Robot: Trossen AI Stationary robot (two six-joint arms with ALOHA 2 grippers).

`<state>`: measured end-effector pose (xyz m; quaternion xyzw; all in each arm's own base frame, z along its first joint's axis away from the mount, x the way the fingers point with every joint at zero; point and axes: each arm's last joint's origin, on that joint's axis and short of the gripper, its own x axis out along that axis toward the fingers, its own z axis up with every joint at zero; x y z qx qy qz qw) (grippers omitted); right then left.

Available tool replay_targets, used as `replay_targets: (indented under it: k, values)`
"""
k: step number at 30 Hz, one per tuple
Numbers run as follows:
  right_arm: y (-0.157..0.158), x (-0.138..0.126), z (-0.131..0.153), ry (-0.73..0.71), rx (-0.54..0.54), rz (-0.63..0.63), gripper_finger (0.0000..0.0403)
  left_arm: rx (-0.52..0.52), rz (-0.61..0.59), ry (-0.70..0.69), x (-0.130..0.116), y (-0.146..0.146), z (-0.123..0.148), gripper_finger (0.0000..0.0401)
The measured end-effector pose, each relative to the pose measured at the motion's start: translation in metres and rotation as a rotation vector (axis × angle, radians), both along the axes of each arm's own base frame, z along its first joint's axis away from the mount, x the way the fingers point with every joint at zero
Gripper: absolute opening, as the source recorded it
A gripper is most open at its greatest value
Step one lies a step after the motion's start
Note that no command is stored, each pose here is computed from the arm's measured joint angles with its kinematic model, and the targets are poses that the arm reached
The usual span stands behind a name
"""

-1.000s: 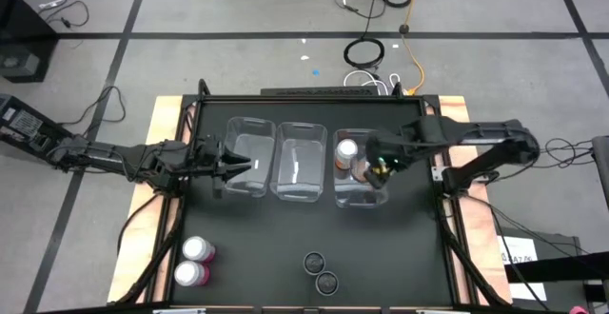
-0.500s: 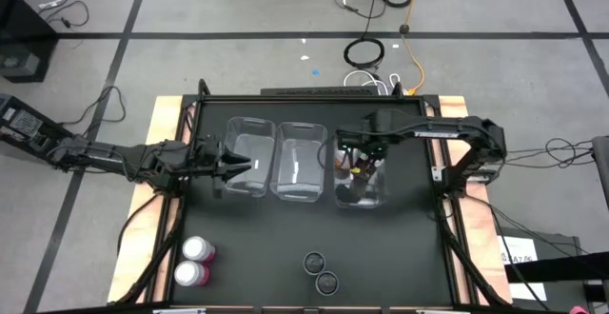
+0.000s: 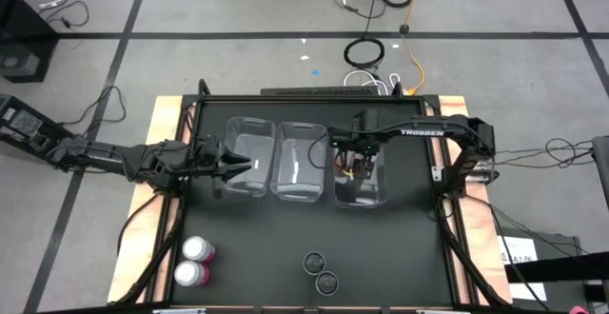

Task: Sort soda cans
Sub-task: Put the yellow-white soda can into the right transparent bin

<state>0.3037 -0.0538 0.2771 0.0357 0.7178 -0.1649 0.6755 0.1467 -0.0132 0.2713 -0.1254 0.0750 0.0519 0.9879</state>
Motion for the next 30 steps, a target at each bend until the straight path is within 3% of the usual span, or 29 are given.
replay_targets:
  k: [6,11,30]
  values:
    - [-0.001,0.009,-0.015,0.05,0.014,0.03,0.0291,0.0,0.0,0.0,0.0,0.0,0.0,0.0109]
    - [-0.002,0.013,-0.025,0.083,0.019,-0.023,0.0291,0.0,0.0,0.001,0.0,0.0,0.0,0.0109]
    - [0.0,0.005,-0.016,-0.014,0.07,-0.129,0.0291,0.0,0.0,0.0,0.0,0.0,0.0,0.0109]
